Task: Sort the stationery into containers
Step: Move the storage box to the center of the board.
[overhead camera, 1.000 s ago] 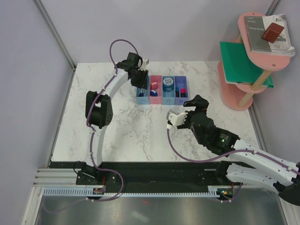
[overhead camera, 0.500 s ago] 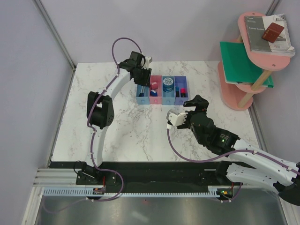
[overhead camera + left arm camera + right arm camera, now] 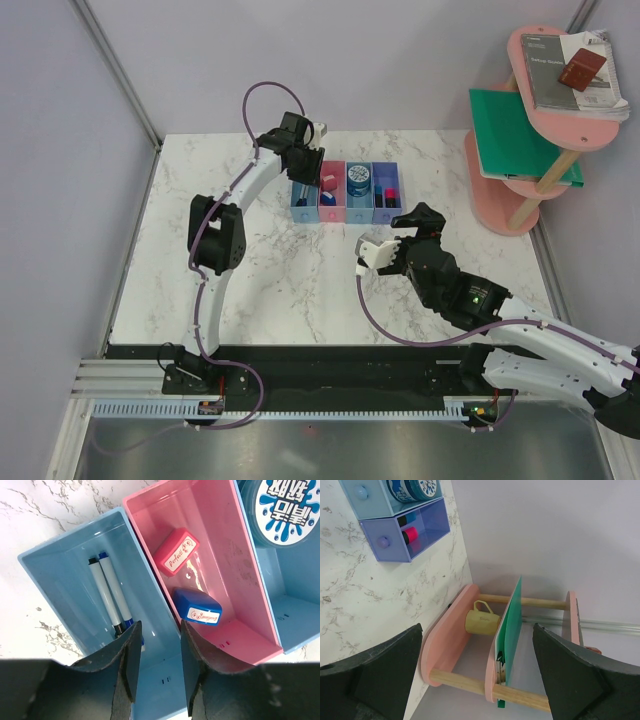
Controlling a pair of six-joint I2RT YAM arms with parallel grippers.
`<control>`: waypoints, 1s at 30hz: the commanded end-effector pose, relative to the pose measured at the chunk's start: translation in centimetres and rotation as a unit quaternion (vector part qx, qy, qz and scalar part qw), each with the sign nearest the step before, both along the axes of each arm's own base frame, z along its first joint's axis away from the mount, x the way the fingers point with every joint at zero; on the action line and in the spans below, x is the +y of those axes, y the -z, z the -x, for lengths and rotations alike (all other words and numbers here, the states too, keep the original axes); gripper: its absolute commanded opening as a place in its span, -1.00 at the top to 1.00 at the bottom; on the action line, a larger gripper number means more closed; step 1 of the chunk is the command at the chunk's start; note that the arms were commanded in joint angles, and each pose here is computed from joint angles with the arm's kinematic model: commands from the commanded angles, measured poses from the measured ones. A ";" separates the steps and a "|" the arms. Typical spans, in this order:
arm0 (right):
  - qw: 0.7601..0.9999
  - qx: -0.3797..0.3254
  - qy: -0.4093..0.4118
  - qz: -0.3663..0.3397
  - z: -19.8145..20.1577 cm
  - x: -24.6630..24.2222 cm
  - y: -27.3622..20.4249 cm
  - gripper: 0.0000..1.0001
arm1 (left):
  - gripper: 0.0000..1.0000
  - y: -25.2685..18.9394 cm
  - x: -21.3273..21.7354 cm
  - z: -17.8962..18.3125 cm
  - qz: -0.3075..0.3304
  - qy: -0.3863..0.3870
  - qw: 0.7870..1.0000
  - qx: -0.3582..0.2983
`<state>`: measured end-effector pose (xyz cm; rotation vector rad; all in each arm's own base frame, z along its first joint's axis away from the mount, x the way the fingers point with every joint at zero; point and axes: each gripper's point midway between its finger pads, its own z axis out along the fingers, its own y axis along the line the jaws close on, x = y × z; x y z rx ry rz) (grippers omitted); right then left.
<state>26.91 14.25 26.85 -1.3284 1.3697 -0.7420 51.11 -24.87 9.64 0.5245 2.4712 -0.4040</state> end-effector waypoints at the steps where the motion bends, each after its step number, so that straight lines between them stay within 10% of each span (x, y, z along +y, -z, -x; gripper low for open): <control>1: 1.000 -0.006 0.009 -0.018 0.0 -0.3 -0.6 -0.96 | 0.15 -1.7 0.3 -1.4 -0.011 0.000 0.999 -0.047; 30: 1.000 -0.008 0.010 -0.017 0.0 -0.3 -0.8 -0.96 | 0.17 -5.8 0.4 -1.5 -0.003 0.020 0.994 -0.104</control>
